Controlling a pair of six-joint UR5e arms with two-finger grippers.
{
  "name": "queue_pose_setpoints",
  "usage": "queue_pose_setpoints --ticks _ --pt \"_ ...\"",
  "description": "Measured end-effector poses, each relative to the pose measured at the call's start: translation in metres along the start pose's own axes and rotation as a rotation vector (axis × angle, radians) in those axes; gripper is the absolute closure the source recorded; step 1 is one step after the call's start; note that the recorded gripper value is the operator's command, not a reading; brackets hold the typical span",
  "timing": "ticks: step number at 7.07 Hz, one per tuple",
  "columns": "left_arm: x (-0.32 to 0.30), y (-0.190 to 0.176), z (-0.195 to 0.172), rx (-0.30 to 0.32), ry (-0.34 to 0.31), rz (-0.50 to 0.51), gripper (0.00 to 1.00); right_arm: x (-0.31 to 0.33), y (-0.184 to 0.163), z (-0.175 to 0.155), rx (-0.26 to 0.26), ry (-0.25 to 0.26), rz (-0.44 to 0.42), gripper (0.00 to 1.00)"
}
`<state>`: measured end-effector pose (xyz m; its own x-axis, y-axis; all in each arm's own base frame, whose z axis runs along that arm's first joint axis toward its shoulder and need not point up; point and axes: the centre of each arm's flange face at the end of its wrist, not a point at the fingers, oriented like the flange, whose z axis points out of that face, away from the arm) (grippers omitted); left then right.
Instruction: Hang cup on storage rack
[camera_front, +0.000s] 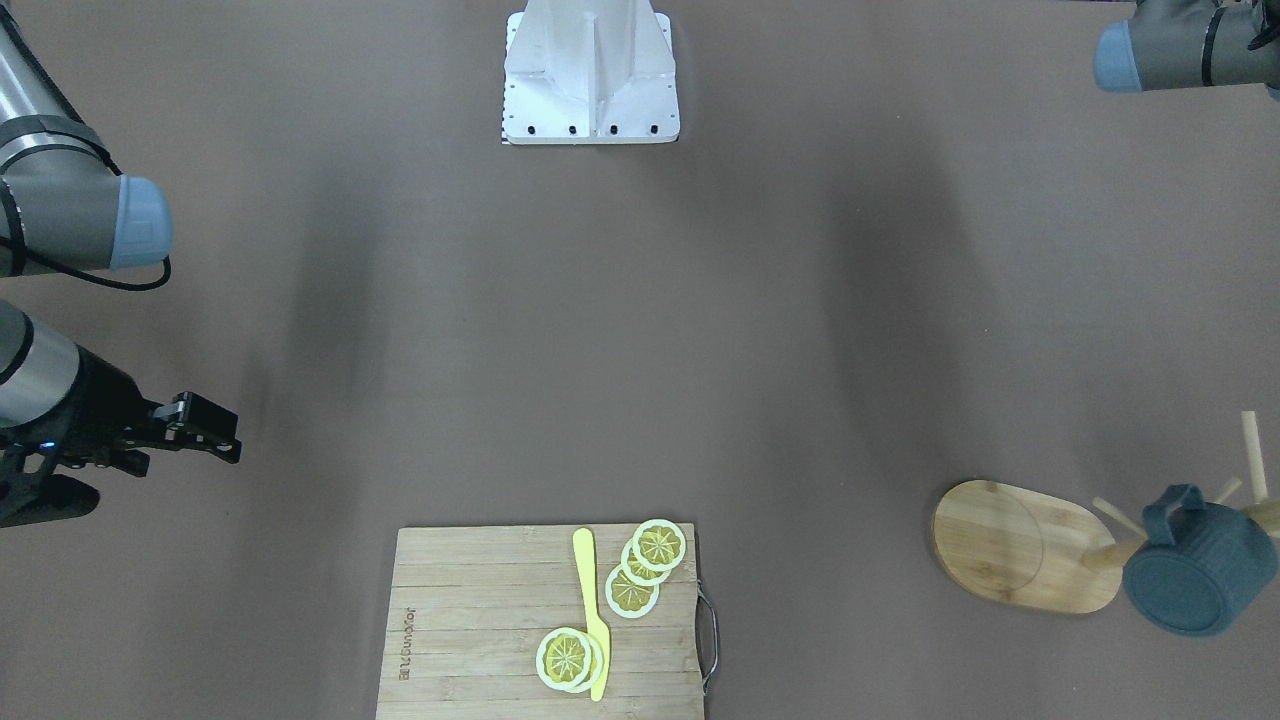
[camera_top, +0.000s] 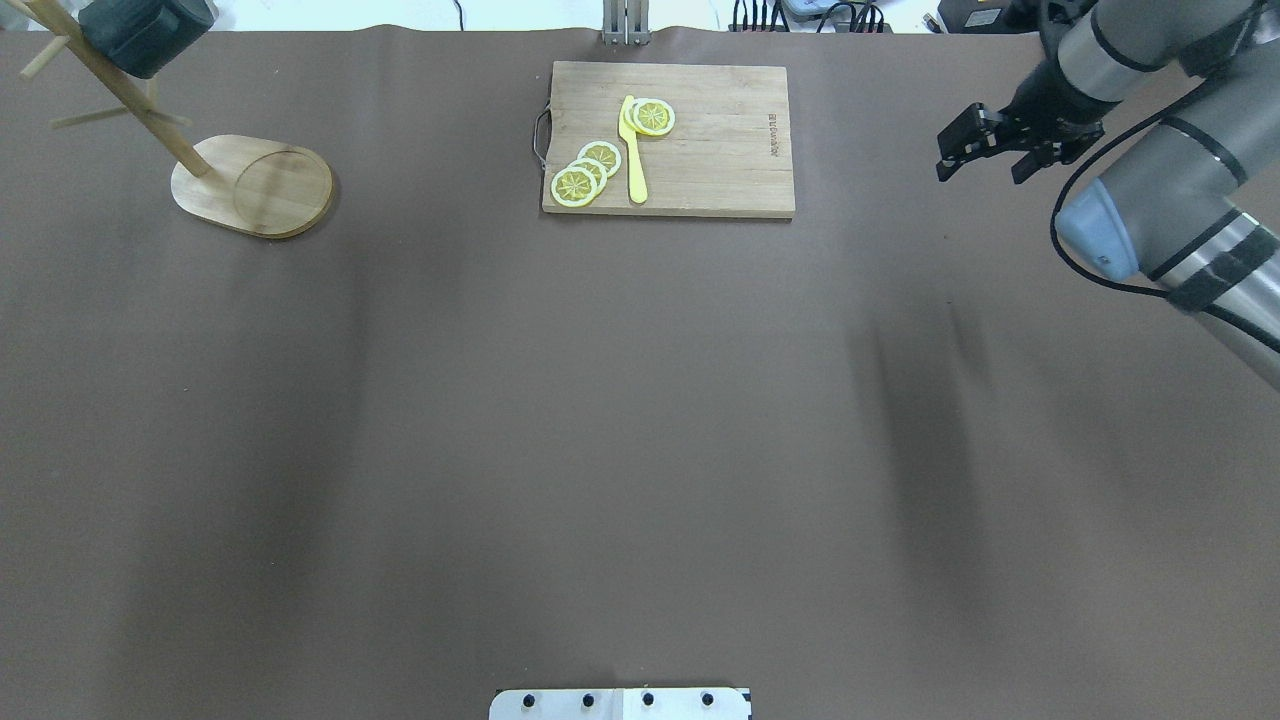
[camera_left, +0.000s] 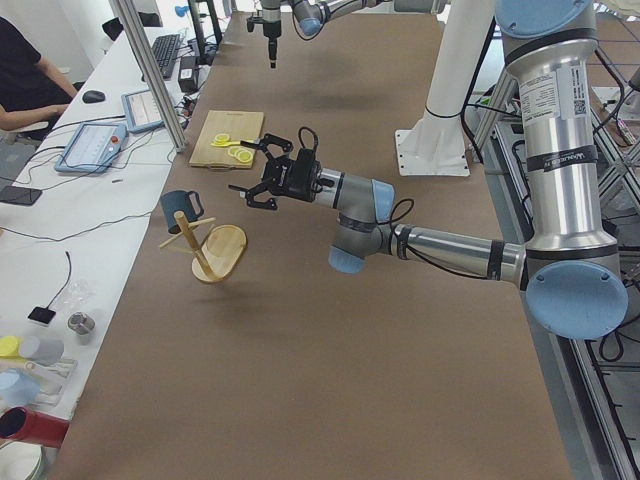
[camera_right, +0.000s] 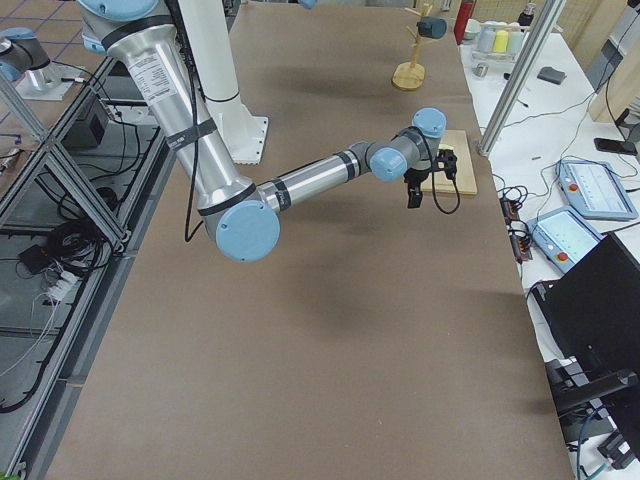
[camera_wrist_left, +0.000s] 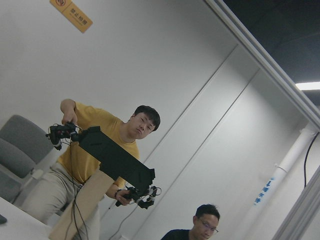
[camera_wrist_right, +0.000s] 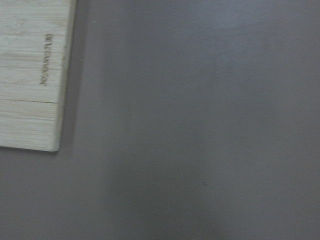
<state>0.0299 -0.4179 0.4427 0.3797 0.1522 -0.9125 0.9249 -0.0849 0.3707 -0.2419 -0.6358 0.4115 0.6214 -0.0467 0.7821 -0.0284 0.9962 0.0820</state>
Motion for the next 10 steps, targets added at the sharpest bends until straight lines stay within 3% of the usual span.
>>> queue_pose_setpoints --ticks 2,3,5,7,10 --pt "-0.028 -0.013 0.015 0.010 -0.161 0.227 0.01 0.112 0.011 -0.023 0.018 0.057 0.029 0.00" --pt "-0.046 -0.027 0.027 -0.007 -0.279 0.386 0.01 0.172 0.025 -0.038 0.027 0.082 0.056 0.00" --pt "-0.092 -0.045 0.045 -0.104 -0.482 0.688 0.01 0.258 0.061 -0.050 0.025 0.130 0.105 0.00" --pt "-0.131 -0.050 0.068 -0.339 -0.577 0.857 0.01 0.313 0.092 -0.056 0.014 0.154 0.109 0.00" --pt "-0.178 -0.055 0.101 -0.778 -0.647 0.956 0.01 0.353 0.120 -0.073 0.016 0.153 0.176 0.00"
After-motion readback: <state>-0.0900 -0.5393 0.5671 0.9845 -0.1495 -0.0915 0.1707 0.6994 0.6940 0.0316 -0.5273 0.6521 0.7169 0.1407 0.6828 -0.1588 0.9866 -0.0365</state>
